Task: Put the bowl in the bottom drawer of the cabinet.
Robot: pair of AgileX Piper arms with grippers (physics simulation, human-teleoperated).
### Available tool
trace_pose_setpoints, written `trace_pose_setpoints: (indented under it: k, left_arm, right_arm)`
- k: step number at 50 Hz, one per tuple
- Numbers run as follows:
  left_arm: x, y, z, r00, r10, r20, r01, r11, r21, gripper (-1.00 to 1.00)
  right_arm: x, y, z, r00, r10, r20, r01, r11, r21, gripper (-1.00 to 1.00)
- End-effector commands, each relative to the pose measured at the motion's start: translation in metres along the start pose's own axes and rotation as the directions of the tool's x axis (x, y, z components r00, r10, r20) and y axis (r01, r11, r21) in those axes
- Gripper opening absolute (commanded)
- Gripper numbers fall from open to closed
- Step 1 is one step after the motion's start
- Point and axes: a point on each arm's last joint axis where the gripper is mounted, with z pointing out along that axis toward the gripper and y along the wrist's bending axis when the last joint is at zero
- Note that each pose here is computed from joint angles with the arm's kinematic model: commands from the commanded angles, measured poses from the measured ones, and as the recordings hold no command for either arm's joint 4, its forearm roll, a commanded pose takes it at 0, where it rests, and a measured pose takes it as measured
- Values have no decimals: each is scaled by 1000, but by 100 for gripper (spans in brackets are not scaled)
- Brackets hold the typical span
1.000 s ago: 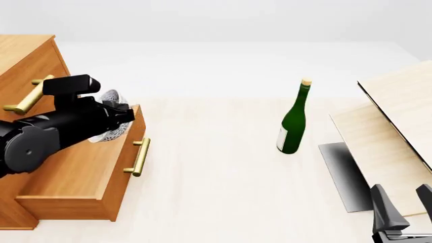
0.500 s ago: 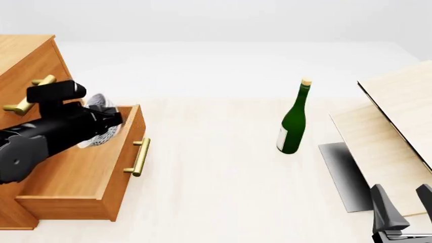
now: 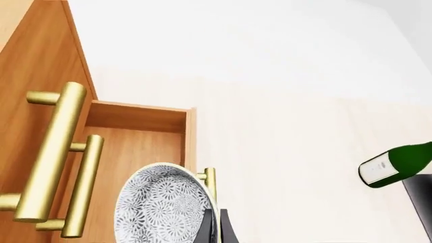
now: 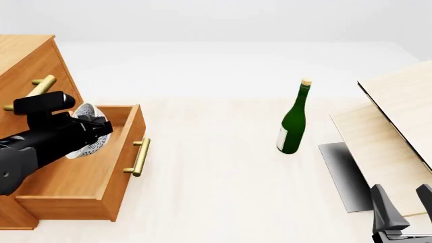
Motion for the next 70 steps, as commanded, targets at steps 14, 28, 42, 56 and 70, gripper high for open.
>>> trace_pose_setpoints:
  k: [14,28,42,56,70]
  left_arm:
    - [14,7,4,1000,-3,-21,3,1000,-18,-100]
    - [24,11,9,999,-15,-43,14,999,-30,-100]
    - [32,18,6,998,-29,-51,26,998,-53,-100]
    - [38,21,12,997,-24,-75,19,998,-65,-100]
    - [38,27,22,996,-15,-93,7,996,-90,-100]
  right_arm:
    - [0,0,0,1000,0,0,0,1000,0,100]
    - [0,0,0,1000,0,0,0,1000,0,100]
    - [0,0,0,1000,0,0,0,1000,0,100]
    - [0,0,0,1000,0,0,0,1000,0,100]
    - [0,0,0,1000,0,0,0,1000,0,100]
